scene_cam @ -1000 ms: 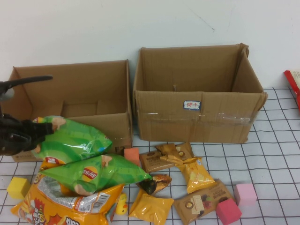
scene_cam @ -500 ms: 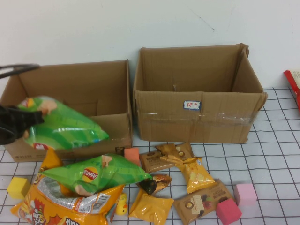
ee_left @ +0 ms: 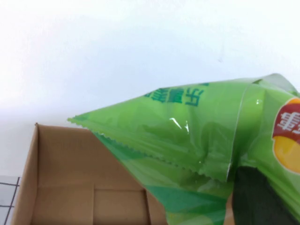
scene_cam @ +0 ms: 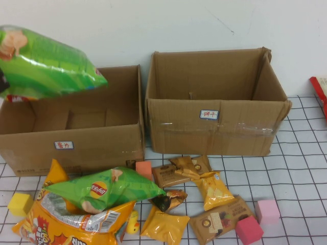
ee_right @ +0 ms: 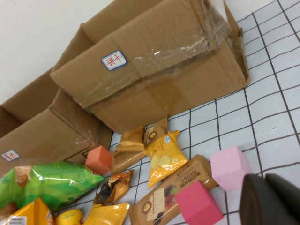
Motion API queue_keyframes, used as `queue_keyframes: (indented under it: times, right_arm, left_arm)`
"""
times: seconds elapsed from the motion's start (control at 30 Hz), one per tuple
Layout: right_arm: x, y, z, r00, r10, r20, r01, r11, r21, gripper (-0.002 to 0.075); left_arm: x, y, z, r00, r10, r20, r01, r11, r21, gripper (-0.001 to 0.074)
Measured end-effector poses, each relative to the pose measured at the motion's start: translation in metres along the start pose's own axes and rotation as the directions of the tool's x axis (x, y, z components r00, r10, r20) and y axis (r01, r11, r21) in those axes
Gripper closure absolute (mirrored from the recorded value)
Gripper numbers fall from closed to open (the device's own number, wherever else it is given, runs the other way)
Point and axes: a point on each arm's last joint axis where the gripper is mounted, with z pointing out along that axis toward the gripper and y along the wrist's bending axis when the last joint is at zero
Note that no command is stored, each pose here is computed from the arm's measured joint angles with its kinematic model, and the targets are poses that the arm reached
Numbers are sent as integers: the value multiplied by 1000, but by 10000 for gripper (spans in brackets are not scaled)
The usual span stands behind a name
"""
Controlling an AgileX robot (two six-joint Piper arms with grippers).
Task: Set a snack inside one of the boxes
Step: Place the potato chip in the potato chip box
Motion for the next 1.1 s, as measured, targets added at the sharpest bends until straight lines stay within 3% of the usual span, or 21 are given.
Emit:
queue_keyframes:
  times: [0.13,0.4,0.47,0.67,0.77,0.87,1.0,1.1]
  right_arm:
    - [0,0,0,1000,-2,0,2,1000,0,727]
    - [0,0,0,1000,-2,-2,2,1000,0,727]
    - [0,0,0,1000,-2,-5,2,1000,-1,727]
    - [0,0,0,1000,-2,-5,2,1000,-1,727]
    - [-1,0,0,1000,5,9,-5,1000,-2,727]
    - [-5,0,0,998,31,60,-30,1000,-6,727]
    - [-8,1,0,995,51,87,-50,999,-14,727]
    - [-6,2,0,998,-13,65,14,1000,-16,727]
  left_arm:
    - [-1,8,37,998,-63,-20,62,998,-15,727]
    - [15,36,132,990,-52,-131,41,996,-85,706]
    - [23,42,156,983,-68,-171,55,995,-82,646]
    - [49,56,207,962,-93,-258,76,994,-73,321]
    - [50,58,208,957,-89,-276,77,996,-53,256]
    - [35,58,196,964,-59,-260,58,998,-11,332]
    - [2,46,163,971,77,-225,-57,994,91,604]
    - [-14,29,128,954,223,-201,-188,966,176,699]
